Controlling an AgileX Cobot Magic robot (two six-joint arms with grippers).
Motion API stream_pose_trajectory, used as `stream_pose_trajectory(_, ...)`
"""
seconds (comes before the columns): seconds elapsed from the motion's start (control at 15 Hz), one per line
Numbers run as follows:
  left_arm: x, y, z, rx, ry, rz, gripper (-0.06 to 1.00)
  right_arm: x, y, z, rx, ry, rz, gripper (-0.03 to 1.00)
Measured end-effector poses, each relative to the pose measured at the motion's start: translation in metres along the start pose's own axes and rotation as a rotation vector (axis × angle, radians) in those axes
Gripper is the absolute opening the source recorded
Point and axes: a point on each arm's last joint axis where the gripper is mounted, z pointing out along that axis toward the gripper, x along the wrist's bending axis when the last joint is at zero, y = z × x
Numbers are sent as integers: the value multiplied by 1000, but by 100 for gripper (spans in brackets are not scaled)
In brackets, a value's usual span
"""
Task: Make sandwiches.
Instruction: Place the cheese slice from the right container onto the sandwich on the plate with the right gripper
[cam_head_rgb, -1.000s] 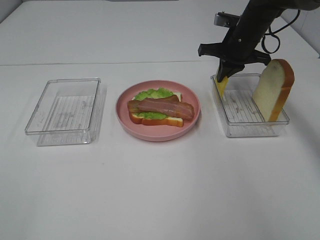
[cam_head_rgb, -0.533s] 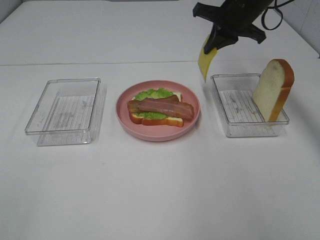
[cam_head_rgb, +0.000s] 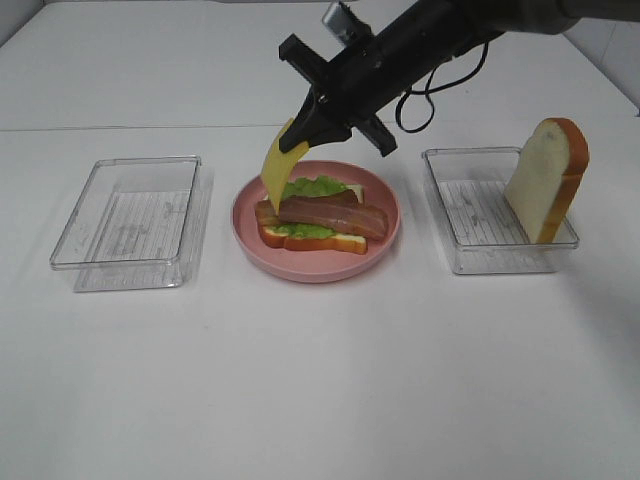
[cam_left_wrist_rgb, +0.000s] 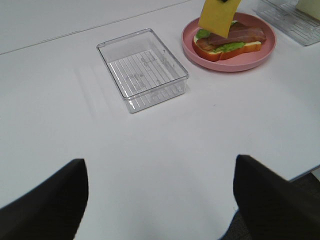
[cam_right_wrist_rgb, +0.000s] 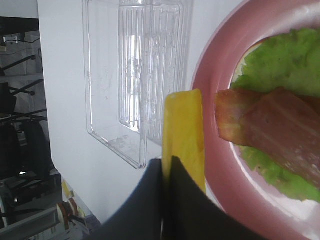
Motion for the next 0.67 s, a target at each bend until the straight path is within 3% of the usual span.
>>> stream_pose_trajectory(0.13,0,0,0,0,0,0,76,-13,0,17,24,3,36,0)
stream_pose_trajectory(0.47,0,0,0,0,0,0,76,-34,1,19,20,-182,28,3)
stream_pose_trajectory(0.53,0,0,0,0,0,0,76,-38,1,18,22,-231,20,16)
stream_pose_trajectory(0.6,0,0,0,0,0,0,76,-38,1,18,22,-231,20,16)
stream_pose_trajectory(0.67,0,0,0,0,0,0,76,-41,1,17,13,-264,7,42)
